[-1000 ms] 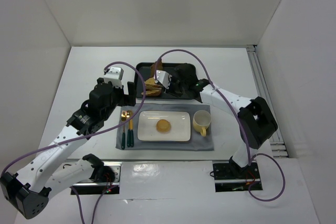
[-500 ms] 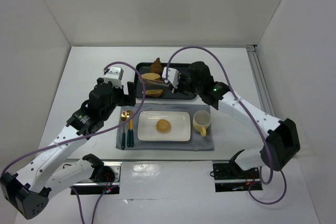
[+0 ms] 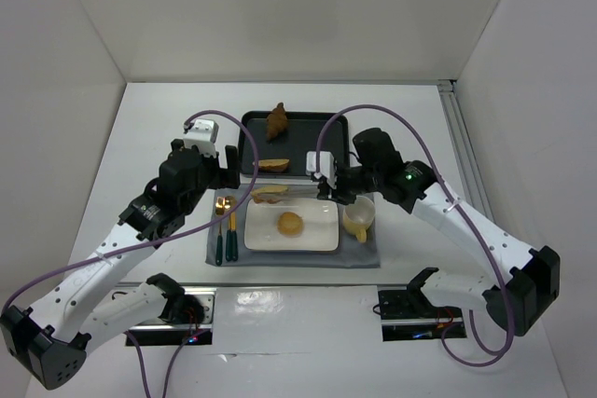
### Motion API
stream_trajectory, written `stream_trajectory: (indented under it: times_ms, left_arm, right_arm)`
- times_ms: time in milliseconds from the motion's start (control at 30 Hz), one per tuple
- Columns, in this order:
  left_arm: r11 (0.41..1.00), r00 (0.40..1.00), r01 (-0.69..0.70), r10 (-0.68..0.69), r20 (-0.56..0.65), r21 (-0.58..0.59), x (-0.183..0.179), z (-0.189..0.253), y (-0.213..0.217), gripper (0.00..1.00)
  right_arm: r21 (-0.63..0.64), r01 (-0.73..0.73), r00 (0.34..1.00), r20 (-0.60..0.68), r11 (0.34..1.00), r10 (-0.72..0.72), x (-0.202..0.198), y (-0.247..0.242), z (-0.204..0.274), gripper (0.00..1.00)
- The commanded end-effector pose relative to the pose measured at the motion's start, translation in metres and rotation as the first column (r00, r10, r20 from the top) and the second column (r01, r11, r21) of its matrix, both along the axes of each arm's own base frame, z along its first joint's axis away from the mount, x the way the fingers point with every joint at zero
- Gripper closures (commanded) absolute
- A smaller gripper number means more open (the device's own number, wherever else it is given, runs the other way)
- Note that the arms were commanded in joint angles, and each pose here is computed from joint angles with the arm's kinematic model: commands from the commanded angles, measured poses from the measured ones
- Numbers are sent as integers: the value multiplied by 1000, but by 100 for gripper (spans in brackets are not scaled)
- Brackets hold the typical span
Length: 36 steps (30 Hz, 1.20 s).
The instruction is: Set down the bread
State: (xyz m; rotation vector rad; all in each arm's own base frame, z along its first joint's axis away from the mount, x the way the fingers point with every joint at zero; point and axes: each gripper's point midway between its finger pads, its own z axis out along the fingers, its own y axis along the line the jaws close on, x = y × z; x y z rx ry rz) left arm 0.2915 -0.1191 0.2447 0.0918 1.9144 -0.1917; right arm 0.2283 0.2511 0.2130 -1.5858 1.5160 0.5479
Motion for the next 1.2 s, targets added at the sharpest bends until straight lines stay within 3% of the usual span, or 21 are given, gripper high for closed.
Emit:
stream_trajectory:
  times_ms: [0, 267, 467, 633, 800, 1000, 1167]
  left_arm:
    - [999, 998, -27, 29, 51, -34, 3, 14, 4, 0]
    - [999, 998, -27, 29, 51, -34, 3, 14, 4, 0]
    - [999, 998, -27, 29, 51, -34, 3, 14, 4, 0]
    - [999, 998, -27, 29, 51, -34, 3, 14, 4, 0]
    - [999, 998, -27, 29, 51, -34, 3, 14, 4, 0]
    - [999, 998, -25, 26, 52, -26, 3, 14, 5, 0]
    - [999, 998, -25, 26, 60, -31, 1, 17, 5, 0]
  right_arm:
    - [-25, -75, 992, -99, 997, 72, -33, -10, -13, 89]
    - [-74, -107, 979, -182, 991, 92, -42, -13, -38, 85]
    - [-104, -130, 974, -198, 986, 108, -48, -9, -46, 54]
    - [-99, -141, 973, -196, 985, 120, -51, -10, -44, 42]
    - [-82, -139, 978, -168, 987, 124, -51, -10, -34, 42]
    - [-26, -86, 996, -39, 996, 85, -42, -12, 5, 42]
    - [62, 88, 990, 109, 994, -94, -4, -36, 46, 43]
